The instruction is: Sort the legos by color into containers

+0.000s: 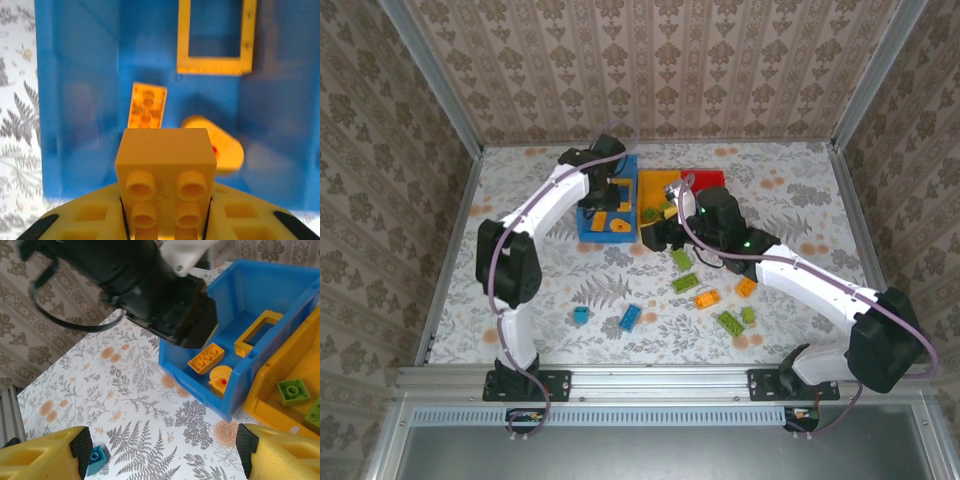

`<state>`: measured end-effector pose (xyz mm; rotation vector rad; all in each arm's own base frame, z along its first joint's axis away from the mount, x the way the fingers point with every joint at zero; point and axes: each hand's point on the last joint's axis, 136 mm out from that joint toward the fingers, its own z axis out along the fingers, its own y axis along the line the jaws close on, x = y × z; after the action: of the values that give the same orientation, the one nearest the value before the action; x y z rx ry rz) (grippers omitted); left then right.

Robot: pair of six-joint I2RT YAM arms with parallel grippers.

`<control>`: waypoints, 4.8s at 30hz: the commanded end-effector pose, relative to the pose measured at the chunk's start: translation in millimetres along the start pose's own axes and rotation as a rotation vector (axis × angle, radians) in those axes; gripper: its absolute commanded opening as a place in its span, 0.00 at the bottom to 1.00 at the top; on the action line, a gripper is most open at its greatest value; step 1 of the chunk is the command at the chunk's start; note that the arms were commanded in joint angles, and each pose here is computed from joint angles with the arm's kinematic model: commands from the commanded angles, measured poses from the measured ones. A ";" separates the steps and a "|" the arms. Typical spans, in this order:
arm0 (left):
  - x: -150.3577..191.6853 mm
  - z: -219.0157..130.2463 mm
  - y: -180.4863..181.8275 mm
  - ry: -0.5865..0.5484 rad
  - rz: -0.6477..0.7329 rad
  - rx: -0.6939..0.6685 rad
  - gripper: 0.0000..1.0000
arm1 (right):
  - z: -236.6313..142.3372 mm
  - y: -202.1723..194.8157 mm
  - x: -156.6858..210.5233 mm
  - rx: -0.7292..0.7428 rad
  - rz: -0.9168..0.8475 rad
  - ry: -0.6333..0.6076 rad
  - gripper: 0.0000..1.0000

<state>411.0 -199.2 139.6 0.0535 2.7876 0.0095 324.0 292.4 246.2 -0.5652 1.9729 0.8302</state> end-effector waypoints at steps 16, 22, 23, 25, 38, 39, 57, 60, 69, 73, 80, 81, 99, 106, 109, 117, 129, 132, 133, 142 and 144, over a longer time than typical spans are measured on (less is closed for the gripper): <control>-46.1 72.8 3.4 0.047 0.032 -0.090 0.34 | -7.4 -8.4 4.0 0.050 0.046 0.003 0.79; -45.2 81.7 0.7 0.067 0.026 -0.089 0.45 | -8.8 -10.0 11.0 0.059 0.040 0.029 0.79; -45.0 80.7 0.7 0.067 0.027 -0.088 0.48 | -10.9 -11.7 13.3 0.069 0.039 0.033 0.79; -45.9 75.9 1.1 0.062 0.024 -0.085 0.53 | -15.3 -15.4 17.2 0.087 0.036 0.036 0.79; -60.7 -29.9 -3.4 -0.137 -0.021 0.018 0.64 | -64.4 -54.8 82.6 0.330 0.084 0.216 0.75; -57.4 -41.1 -3.8 -0.159 -0.022 0.035 0.64 | -66.9 -55.4 88.2 0.340 0.091 0.237 0.74; 162.0 -127.3 41.7 -0.271 -0.016 0.351 0.67 | 17.7 67.1 182.6 0.148 0.106 0.587 0.77; 182.9 -134.5 48.0 -0.299 -0.006 0.405 0.68 | 25.2 59.1 189.9 0.274 0.244 0.634 0.76; 222.8 -159.1 63.6 -0.304 0.070 0.483 0.69 | 22.8 54.8 238.4 0.636 0.752 0.767 0.75; 230.4 -168.6 66.9 -0.326 0.096 0.511 0.69 | 45.7 70.0 245.8 0.637 0.821 0.725 0.78; 238.9 -180.6 69.8 -0.342 0.115 0.546 0.70 | 68.6 67.5 259.1 0.706 0.885 0.707 0.75; 239.5 -180.6 69.7 -0.340 0.116 0.547 0.70 | 68.9 66.3 261.5 0.718 0.889 0.709 0.73; 187.2 -193.8 10.8 -0.379 0.123 0.719 0.66 | 6.1 -17.2 159.9 0.805 0.588 0.515 0.21; 131.4 -189.8 -39.4 -0.409 0.167 0.723 0.66 | -21.1 -118.3 84.6 0.822 0.447 0.461 0.21; 110.7 -183.6 -62.4 -0.411 0.181 0.723 0.66 | -12.5 -162.0 68.6 0.838 0.400 0.491 0.21; 74.6 -167.1 -107.2 -0.401 0.221 0.700 0.66 | 11.2 -252.7 45.9 0.931 0.373 0.561 0.21; 74.1 -143.0 -108.7 -0.336 0.224 0.645 0.66 | 24.9 -275.8 32.4 0.952 0.400 0.569 0.59; 77.9 -138.8 -100.5 -0.322 0.211 0.619 0.66 | 18.2 -265.6 14.1 0.944 0.387 0.526 0.61; 79.7 -136.6 -97.3 -0.313 0.205 0.609 0.67 | 15.2 -261.3 7.2 0.941 0.380 0.509 0.61; 114.6 -102.1 -85.5 -0.159 0.209 0.581 0.69 | -36.9 -209.1 -26.8 0.855 0.282 0.309 0.65; 123.1 -91.4 -88.0 -0.117 0.205 0.574 0.70 | -49.3 -192.3 -17.3 0.801 0.252 0.286 0.67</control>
<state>273.6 -284.2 201.8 0.4432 2.4800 -0.7174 446.1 126.1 195.0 0.1184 2.5415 -0.0242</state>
